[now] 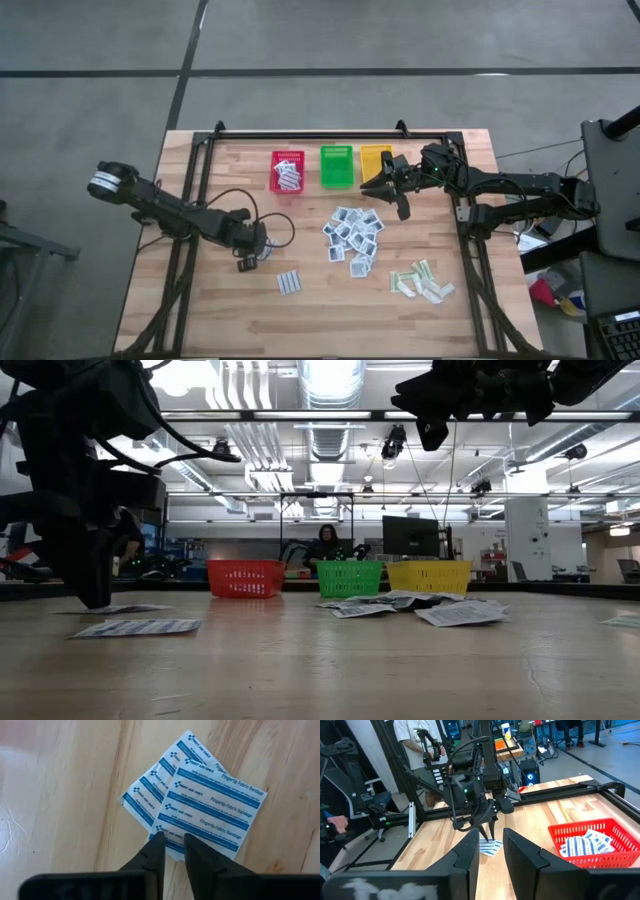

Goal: Pick & Place First Aid Supplies
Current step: Put the blue bandage into the red basket

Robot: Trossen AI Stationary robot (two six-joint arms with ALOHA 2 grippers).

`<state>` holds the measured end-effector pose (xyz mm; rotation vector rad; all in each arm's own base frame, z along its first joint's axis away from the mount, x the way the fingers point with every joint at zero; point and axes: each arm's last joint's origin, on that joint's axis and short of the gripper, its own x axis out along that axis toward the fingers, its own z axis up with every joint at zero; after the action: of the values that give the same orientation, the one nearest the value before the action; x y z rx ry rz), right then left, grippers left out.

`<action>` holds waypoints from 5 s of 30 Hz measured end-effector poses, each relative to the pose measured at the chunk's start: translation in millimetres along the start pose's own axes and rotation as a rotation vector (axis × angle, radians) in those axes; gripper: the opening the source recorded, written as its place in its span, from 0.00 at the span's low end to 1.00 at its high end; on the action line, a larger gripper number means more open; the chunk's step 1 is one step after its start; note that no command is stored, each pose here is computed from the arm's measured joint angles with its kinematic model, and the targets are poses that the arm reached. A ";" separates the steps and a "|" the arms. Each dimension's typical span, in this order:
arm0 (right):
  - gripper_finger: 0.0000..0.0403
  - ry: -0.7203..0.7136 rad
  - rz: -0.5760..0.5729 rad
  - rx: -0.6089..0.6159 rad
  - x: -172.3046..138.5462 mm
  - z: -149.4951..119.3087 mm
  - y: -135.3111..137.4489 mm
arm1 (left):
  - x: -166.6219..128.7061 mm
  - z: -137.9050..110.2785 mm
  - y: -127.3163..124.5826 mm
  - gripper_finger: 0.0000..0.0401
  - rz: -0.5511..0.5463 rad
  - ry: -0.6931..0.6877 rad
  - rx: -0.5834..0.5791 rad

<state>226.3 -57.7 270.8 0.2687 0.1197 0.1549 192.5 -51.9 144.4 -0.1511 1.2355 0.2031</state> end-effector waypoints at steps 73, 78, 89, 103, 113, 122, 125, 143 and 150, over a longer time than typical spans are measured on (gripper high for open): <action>0.17 -0.001 0.000 0.000 0.0 0.1 0.0 | 12.0 -12.2 -22.7 0.40 -0.099 0.081 -0.308; 0.19 -0.001 0.000 0.000 0.0 0.1 0.0 | 12.0 -12.8 -22.8 0.34 -0.105 0.089 -0.293; 0.21 -0.001 0.000 0.000 0.0 0.1 0.0 | 13.2 -15.2 -21.7 0.17 -0.106 0.097 -0.241; 0.17 -0.001 0.000 0.000 0.0 0.0 0.0 | -28.7 -2.3 -21.9 0.18 -0.218 -0.016 -0.318; 0.21 -0.001 0.000 0.000 0.0 0.0 0.0 | -27.2 2.9 -29.1 0.17 -0.214 -0.034 -0.326; 0.20 -0.001 0.000 0.000 0.0 0.0 0.0 | -23.5 0.1 -33.8 0.23 -0.208 -0.008 -0.353; 0.19 -0.001 0.000 0.000 0.0 0.1 0.0 | -22.9 -0.2 -34.3 0.28 -0.206 -0.009 -0.335; 0.20 -0.001 0.000 0.000 0.0 0.1 0.1 | -11.8 -12.5 -34.6 0.44 -0.203 -0.026 -0.045; 0.20 -0.001 0.000 0.000 0.0 0.0 0.0 | -7.1 -16.9 -31.0 0.44 -0.162 -0.039 -0.023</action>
<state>226.3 -57.7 270.8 0.2688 0.1192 0.1545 182.0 -86.3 145.8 -0.2651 1.1761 0.0791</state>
